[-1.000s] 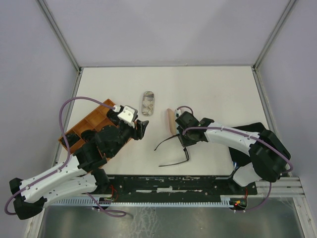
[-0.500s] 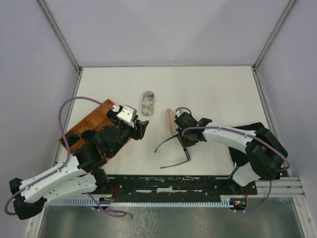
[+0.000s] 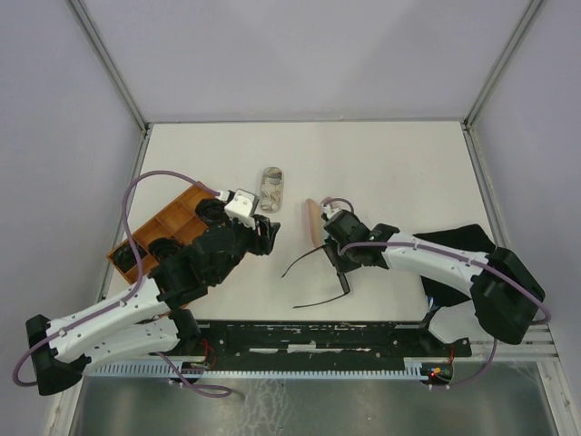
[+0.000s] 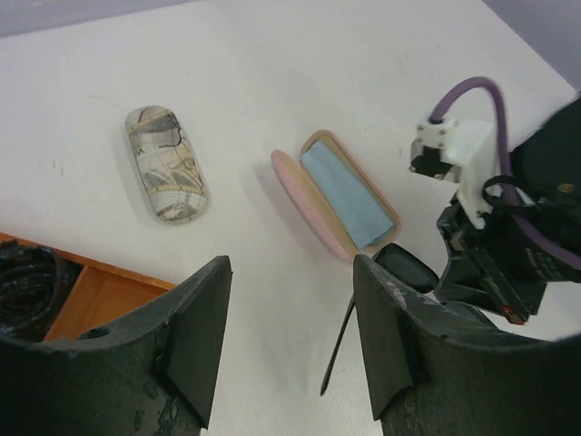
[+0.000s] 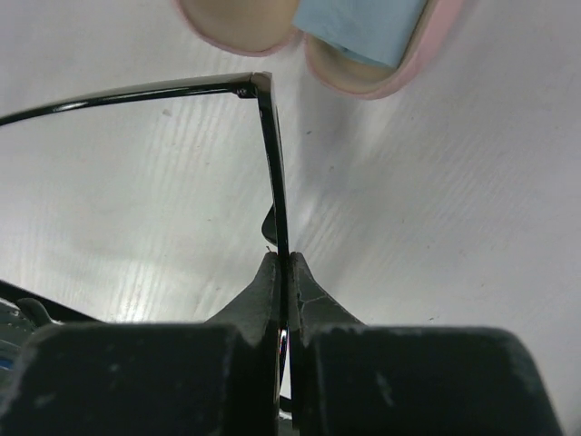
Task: Organize the sunglasses
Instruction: Pick up the sunglasses from the center of the board.
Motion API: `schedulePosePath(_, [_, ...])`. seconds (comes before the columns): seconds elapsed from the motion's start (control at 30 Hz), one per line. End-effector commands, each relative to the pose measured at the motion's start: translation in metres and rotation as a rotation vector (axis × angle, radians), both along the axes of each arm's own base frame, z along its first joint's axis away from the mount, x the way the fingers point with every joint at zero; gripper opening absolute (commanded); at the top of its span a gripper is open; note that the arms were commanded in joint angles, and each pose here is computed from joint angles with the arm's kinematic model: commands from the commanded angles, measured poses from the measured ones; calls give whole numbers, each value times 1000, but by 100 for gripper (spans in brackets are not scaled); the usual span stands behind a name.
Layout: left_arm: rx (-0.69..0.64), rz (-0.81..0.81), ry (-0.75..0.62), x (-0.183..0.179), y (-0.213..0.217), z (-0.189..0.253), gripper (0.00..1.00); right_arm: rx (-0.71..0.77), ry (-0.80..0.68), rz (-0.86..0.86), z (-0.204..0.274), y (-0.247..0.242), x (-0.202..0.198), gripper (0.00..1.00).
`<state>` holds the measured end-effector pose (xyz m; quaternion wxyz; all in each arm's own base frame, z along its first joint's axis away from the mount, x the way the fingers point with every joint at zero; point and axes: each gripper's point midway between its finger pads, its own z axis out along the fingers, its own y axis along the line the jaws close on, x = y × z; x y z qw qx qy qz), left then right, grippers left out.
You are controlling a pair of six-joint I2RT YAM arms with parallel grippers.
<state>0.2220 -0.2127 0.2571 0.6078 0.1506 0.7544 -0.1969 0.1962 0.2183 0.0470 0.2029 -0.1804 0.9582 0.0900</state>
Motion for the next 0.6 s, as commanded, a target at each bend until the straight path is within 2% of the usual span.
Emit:
schedulePosePath(0.0, [-104, 106, 79, 12, -6, -1, 65, 110, -226, 20, 44, 16, 12, 0])
schedulePosePath(0.1, [-126, 133, 126, 18, -16, -4, 67, 168, -357, -26, 68, 14, 19, 0])
schedulePosePath(0.3, [-108, 197, 139, 34, -26, 3, 69, 167, -567, -100, 102, -6, 38, 0])
schedulePosePath(0.57, [-45, 231, 126, 55, -38, 7, 70, 199, -713, -104, 140, -13, 49, 0])
